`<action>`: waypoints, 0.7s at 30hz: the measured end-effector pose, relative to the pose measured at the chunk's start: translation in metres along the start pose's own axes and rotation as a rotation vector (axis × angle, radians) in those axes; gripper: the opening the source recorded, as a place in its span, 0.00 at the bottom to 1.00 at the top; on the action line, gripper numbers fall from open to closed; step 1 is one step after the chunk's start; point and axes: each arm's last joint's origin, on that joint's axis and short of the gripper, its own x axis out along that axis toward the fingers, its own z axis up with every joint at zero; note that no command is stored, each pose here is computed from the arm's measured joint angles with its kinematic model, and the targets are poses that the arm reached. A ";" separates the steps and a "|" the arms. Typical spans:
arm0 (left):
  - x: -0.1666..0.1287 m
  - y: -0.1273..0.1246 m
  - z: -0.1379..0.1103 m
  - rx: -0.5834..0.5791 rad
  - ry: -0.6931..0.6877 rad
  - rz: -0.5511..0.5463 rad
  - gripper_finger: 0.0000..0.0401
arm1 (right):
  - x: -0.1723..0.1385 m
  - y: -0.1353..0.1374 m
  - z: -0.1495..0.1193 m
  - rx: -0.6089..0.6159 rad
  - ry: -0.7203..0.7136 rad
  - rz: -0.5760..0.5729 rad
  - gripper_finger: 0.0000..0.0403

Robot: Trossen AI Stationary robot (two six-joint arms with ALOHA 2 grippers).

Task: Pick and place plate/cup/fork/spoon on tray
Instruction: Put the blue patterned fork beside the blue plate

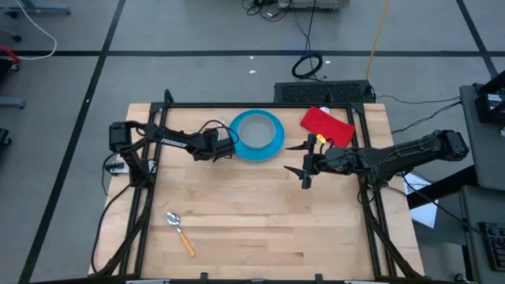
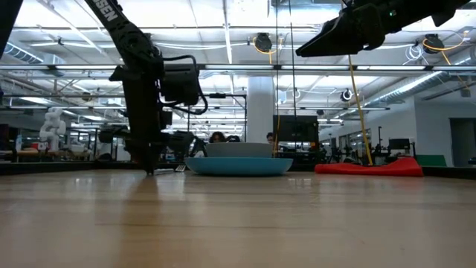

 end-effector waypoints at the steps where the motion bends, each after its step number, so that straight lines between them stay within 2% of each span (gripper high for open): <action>1: 0.000 -0.001 0.000 0.000 -0.002 -0.004 0.09 | 0.000 0.000 0.000 0.000 0.000 0.000 0.69; 12: -0.001 -0.005 -0.001 -0.009 -0.014 -0.036 0.09 | 0.000 0.000 0.000 0.000 0.000 0.000 0.69; 21: -0.004 -0.002 -0.001 -0.001 -0.017 -0.018 0.09 | 0.000 0.000 0.000 0.000 0.000 0.000 0.69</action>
